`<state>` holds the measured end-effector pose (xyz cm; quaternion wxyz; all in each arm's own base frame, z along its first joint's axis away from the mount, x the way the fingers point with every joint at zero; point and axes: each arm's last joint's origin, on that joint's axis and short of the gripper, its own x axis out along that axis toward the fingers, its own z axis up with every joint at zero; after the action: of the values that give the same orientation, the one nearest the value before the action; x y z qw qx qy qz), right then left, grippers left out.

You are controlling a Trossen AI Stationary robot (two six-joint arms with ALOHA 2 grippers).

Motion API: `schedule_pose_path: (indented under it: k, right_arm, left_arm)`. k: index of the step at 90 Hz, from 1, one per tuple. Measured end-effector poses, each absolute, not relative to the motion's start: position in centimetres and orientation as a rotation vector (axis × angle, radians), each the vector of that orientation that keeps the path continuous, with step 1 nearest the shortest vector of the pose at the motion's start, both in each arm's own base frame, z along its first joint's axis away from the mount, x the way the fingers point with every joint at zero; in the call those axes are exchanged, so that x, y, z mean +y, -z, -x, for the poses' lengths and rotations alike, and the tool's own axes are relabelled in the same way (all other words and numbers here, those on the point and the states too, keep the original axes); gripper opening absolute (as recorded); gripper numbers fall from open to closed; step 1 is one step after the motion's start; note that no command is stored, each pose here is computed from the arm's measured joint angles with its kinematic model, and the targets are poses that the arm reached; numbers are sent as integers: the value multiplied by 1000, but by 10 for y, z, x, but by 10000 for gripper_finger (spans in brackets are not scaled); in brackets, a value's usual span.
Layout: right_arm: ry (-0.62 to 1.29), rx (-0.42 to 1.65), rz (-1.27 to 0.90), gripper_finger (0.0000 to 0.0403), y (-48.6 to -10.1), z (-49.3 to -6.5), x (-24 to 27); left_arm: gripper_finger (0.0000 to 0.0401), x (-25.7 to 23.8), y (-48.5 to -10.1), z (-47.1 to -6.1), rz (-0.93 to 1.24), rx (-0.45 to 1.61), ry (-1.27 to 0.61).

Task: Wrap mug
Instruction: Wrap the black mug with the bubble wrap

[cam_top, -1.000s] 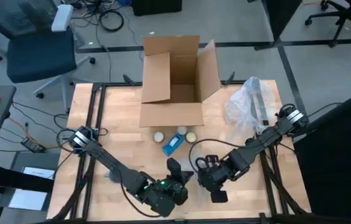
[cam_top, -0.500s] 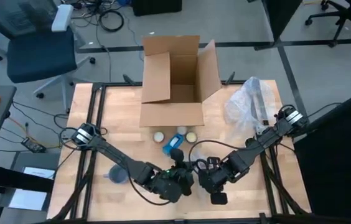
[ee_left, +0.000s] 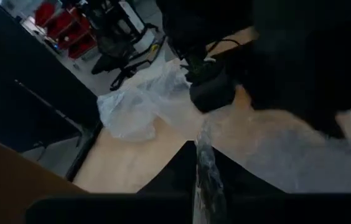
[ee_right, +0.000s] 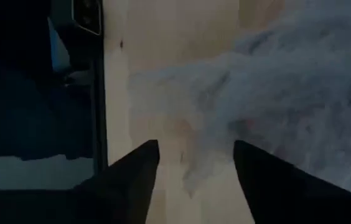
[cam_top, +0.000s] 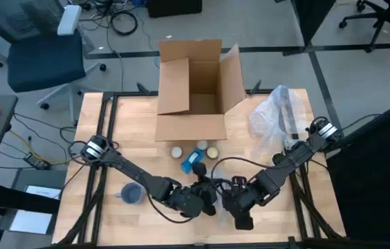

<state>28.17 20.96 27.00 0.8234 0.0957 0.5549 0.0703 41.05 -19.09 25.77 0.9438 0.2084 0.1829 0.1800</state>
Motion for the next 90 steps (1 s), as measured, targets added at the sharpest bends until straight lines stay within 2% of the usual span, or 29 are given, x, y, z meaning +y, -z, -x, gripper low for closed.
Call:
schedule_pose_path:
  k: [18, 29, 49, 65, 90]
  right_arm:
    - [-120, 1138, -146, 204, -294, -273, 220]
    - [-76, 1037, -78, 196, -309, -271, 223]
    - [14, 987, 14, 168, -303, -282, 210]
    - [94, 1024, 41, 124, -282, -290, 191]
    - [107, 1040, 35, 24, -261, -291, 184]
  left_arm:
    - [0, -183, -255, -414, -386, 372, -366]
    - [0, -178, -249, -419, -371, 376, -353]
    - [0, -173, -232, -428, -319, 400, -321]
    - [0, -172, -225, -429, -303, 420, -329]
    - [19, -169, -232, -424, -361, 442, -384]
